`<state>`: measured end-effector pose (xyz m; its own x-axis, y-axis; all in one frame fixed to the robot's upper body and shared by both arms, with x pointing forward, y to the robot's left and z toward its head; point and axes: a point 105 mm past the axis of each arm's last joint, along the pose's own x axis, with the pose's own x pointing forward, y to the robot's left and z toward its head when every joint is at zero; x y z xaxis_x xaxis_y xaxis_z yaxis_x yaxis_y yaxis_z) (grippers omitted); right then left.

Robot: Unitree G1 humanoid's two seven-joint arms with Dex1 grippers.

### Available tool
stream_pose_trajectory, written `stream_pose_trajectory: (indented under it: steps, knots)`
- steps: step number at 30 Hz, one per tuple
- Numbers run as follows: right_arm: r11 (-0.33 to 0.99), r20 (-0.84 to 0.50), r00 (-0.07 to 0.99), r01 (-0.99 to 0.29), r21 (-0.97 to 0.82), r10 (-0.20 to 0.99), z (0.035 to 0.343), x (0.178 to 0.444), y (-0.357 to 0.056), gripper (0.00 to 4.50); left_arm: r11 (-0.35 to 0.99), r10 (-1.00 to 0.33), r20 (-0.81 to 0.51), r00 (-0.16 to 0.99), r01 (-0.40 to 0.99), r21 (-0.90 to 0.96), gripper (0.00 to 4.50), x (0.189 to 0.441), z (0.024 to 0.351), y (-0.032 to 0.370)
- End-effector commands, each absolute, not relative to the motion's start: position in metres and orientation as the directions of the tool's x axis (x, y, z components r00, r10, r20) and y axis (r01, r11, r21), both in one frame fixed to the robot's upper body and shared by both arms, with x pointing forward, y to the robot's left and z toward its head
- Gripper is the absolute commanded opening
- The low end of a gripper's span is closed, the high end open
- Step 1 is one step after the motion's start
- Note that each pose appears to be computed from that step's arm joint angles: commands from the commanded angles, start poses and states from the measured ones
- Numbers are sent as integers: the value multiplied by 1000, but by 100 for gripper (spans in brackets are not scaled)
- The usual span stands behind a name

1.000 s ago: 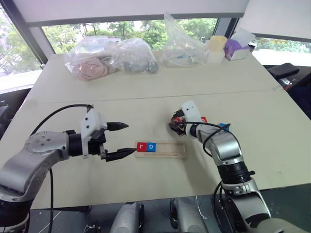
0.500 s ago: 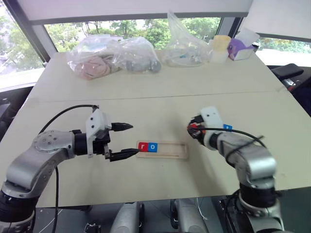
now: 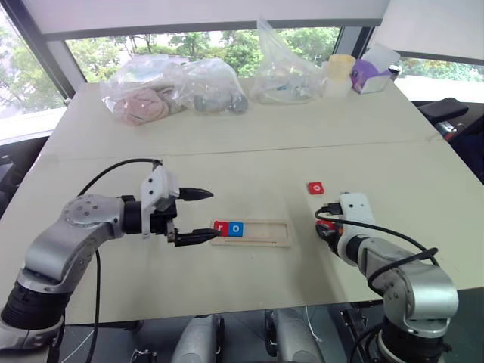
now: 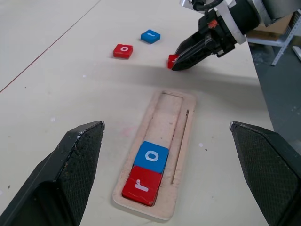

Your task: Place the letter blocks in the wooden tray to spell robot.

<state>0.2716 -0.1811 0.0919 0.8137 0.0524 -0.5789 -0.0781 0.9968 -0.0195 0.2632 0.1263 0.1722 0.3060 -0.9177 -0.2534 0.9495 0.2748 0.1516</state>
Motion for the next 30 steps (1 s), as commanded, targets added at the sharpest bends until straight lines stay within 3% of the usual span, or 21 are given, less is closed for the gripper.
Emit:
stream_pose_trajectory:
  steps: [1,4,5,9,14,19,30]
  knots:
    - [996,-576,815,-89,-15,64,91,273,-178,263,264,-920,-246,306,946,189,450,263,177,125]
    - [982,-573,810,-186,-43,128,97,272,-176,416,265,-920,-245,307,945,190,450,262,177,125]
    - [959,-561,807,-272,-80,182,105,271,-173,444,266,-919,-245,308,945,190,450,262,177,125]
    - [816,-558,742,-548,-184,372,133,268,-176,444,269,-918,-245,311,944,192,450,261,176,126]
    - [491,-566,519,-844,-217,641,150,260,-189,444,276,-918,-236,320,940,202,450,262,178,124]
    - [335,-626,407,-912,-237,666,133,268,-211,444,290,-914,-227,336,933,215,450,263,181,125]
    - [241,-626,365,-930,-277,689,114,299,-217,444,322,-895,-248,372,921,221,450,256,177,131]
